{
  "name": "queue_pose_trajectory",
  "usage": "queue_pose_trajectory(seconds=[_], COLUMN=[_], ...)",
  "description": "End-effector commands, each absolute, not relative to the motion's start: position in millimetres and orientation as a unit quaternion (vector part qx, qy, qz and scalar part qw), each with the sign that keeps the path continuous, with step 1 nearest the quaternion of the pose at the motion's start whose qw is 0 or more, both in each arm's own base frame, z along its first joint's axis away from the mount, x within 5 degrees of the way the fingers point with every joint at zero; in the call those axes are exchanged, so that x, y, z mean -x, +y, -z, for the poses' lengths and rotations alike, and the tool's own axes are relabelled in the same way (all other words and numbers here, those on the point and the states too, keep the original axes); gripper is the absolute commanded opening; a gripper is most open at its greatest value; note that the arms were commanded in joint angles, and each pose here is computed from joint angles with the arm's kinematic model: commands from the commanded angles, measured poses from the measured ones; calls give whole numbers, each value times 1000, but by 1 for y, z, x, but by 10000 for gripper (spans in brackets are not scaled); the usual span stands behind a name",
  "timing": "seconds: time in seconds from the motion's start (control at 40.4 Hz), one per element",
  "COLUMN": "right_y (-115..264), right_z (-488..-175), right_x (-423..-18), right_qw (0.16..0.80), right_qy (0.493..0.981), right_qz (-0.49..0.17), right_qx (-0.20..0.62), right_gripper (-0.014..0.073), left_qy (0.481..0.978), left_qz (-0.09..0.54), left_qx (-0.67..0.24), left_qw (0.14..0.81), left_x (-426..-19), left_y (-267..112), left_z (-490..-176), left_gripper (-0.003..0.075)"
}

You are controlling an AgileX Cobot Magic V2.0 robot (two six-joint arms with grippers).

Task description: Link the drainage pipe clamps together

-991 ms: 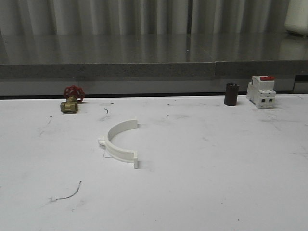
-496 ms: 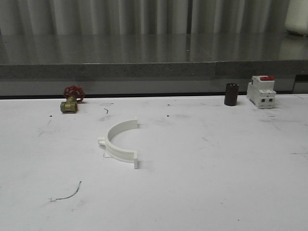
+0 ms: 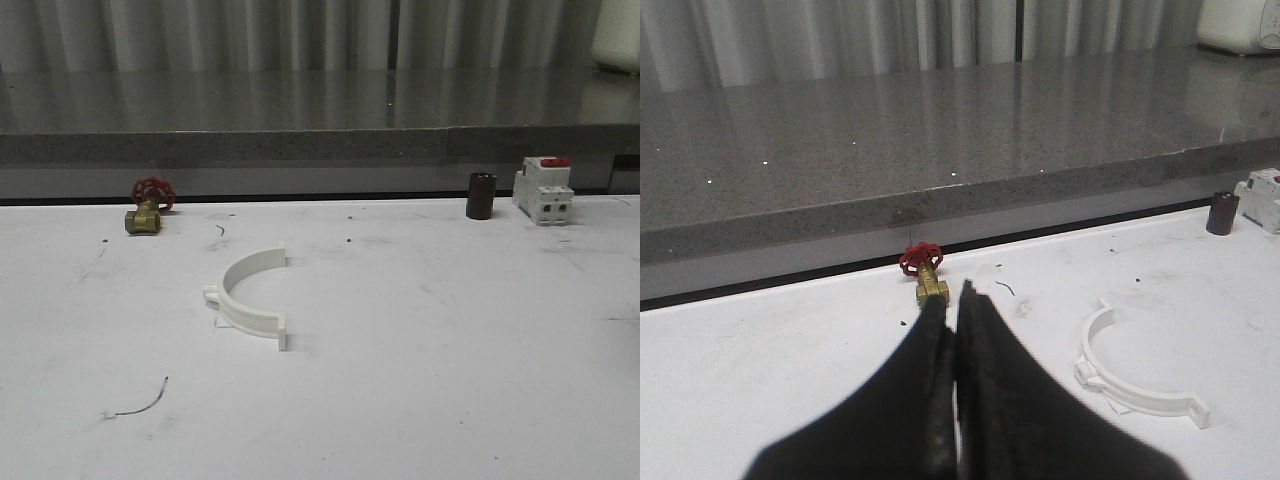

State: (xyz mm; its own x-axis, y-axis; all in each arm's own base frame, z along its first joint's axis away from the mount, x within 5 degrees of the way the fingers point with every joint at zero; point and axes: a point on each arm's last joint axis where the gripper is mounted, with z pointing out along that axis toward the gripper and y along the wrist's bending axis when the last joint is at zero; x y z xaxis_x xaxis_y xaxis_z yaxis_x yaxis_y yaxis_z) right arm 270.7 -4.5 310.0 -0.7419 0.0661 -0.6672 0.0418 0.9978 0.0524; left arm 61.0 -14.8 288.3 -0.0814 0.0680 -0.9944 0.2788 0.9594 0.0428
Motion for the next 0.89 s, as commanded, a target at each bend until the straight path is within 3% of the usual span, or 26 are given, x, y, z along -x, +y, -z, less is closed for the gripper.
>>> queue_pose_trajectory(seconds=[0.0,0.248,0.52,0.867], right_y=[-17,-68,-111,-128], right_z=[-322,-298,-259,-217], right_x=[-292,-335,-370,-400], right_qw=[372,319,219,137], right_qy=[928,941,964,982], right_qz=[1,18,20,16], right_qx=[-37,-106,-151,-131], right_gripper=[645,645,645,645], left_qy=[698,698,698,698], left_qz=[86,86,86,86], left_qx=[-121,-121,-121,-121], left_qw=[700,700,700,700], left_x=[-61,-61,-61,-61], left_y=[-16,-16,-16,-16], left_z=[-304,-304,-304,-304], left_gripper=[-20,-20,-20,-20])
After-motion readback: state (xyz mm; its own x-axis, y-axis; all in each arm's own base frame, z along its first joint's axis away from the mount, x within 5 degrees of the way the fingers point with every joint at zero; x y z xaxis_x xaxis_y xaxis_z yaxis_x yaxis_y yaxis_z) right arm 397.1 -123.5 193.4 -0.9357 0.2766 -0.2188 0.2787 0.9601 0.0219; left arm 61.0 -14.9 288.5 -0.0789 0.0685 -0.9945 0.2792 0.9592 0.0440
